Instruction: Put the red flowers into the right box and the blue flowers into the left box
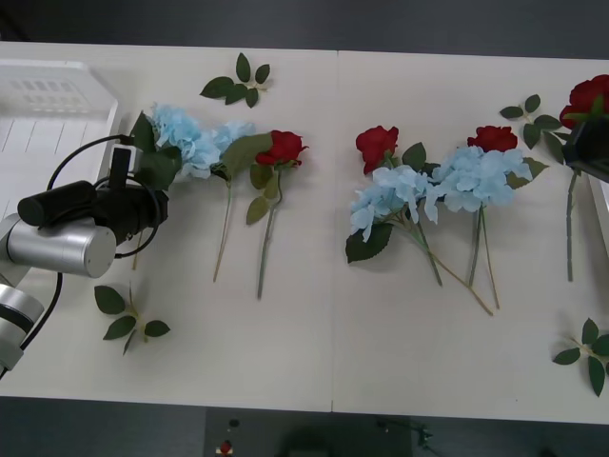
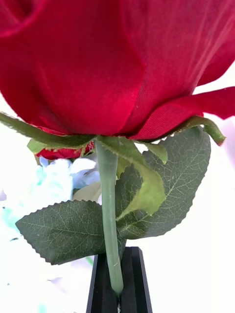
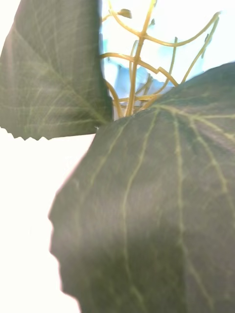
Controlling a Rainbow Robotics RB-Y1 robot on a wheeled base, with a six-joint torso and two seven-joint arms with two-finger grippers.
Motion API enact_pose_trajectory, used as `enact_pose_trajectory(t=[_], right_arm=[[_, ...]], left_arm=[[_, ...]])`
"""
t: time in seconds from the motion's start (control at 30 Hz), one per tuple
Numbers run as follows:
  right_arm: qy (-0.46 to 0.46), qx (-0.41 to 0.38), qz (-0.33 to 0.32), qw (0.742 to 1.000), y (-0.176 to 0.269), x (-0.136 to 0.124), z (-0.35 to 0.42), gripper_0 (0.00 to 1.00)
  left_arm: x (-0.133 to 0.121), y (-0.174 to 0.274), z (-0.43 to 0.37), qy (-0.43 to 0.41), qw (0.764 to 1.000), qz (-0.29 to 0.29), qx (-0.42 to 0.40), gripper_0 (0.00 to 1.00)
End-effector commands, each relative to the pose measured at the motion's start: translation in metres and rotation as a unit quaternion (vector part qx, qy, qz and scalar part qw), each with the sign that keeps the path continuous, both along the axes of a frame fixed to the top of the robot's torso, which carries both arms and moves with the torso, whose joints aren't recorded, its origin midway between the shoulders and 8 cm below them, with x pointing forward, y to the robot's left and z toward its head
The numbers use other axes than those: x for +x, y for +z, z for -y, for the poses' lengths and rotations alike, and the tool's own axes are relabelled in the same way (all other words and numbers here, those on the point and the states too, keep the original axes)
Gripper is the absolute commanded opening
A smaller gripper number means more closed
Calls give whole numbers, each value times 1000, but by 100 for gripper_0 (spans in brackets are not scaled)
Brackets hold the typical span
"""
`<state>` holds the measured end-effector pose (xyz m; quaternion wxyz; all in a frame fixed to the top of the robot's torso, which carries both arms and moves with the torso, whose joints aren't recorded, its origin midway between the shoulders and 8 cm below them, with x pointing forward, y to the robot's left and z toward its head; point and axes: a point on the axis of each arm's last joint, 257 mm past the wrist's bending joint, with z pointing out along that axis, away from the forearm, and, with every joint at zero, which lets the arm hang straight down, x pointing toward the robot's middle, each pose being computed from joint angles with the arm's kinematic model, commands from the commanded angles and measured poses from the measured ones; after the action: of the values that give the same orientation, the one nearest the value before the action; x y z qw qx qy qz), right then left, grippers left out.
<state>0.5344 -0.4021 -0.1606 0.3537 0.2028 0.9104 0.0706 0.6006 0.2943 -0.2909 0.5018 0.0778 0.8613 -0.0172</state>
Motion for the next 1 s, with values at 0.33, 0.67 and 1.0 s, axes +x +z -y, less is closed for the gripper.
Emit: enact_pose_trajectory(t=[0.33,0.67,1.0], right_arm=[[-13,-216,-56,975,32,-57,183,0],[-22,-224,-88,970,21,-75,260,0],[13,-212,-62,975,14,-57,243,100]], left_arm=[[-10,149,-39,-28,991,117,59,0],[-74,225,-180,75,980,95,159,0],[-95,219,-284,164,969,47,179,27]])
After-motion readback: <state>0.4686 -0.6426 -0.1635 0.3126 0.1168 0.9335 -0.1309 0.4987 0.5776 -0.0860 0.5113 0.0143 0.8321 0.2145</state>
